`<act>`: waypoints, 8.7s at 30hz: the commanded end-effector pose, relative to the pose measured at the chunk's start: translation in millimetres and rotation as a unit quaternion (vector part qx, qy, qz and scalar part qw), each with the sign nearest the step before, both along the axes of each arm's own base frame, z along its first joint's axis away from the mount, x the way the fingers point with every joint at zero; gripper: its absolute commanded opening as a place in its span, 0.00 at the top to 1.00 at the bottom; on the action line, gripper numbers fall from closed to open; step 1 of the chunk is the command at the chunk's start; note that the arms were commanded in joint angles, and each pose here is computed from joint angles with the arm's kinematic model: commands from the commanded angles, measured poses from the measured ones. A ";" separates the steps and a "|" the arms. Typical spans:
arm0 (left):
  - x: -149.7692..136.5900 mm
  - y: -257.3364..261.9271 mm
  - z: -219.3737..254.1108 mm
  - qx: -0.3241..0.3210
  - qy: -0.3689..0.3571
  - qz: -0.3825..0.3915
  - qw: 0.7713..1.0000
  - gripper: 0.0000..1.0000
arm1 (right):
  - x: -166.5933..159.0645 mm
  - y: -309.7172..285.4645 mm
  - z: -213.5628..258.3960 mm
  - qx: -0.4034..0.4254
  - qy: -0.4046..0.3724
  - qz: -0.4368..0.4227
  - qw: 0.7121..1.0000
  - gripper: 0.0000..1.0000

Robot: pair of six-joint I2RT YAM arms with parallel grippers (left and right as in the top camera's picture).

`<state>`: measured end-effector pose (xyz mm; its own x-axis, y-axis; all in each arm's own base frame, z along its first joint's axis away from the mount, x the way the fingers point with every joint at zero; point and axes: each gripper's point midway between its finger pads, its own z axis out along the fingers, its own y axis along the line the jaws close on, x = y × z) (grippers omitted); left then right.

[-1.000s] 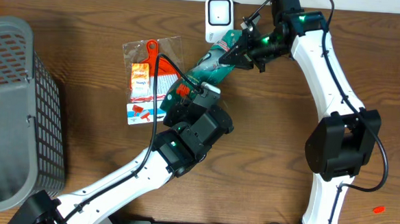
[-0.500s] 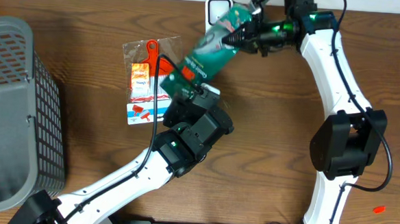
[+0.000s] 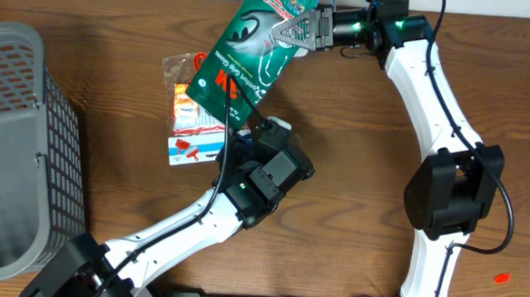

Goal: Scan the item barcode

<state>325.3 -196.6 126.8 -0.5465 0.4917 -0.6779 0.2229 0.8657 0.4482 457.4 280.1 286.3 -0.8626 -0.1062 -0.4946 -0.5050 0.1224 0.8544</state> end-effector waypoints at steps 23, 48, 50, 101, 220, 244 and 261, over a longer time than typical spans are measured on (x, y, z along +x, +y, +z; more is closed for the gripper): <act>1.2 2.9 -0.4 -0.007 -0.004 0.014 1.000 0.26 | 92.9 -8.1 -114.5 -0.006 0.036 -0.089 0.995 0.99; 1.0 3.3 -0.8 -0.006 -0.003 0.014 1.000 0.20 | 143.0 -29.1 -147.5 0.026 0.014 -0.167 0.986 0.99; 1.0 3.3 -0.8 -0.006 -0.003 0.014 1.000 0.20 | 143.6 -25.6 -148.3 0.024 0.013 -0.171 0.985 0.99; 1.0 3.3 -2.1 -0.004 -0.002 0.014 1.000 0.19 | 132.0 4.7 -166.4 0.067 0.054 -0.135 0.987 0.99; -4.8 -6.8 -10.8 -0.046 0.025 0.007 0.999 0.18 | -161.3 -661.8 -19.1 -0.473 0.246 -0.804 0.262 0.92; -2.9 -8.8 -8.6 -0.052 0.019 0.007 0.998 0.18 | -76.2 -602.2 -65.0 -0.412 0.221 -0.699 0.541 0.44; 42.6 99.0 89.2 -0.155 -0.106 0.158 0.969 0.18 | -2.1 -357.9 13.2 -0.443 0.018 -0.526 0.726 0.01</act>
<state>358.8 -130.6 196.7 -0.4918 0.1553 -0.8567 -0.0414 0.9787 0.2011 460.7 -117.7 272.0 -0.6993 0.4343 -0.5678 0.3860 0.8980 0.2113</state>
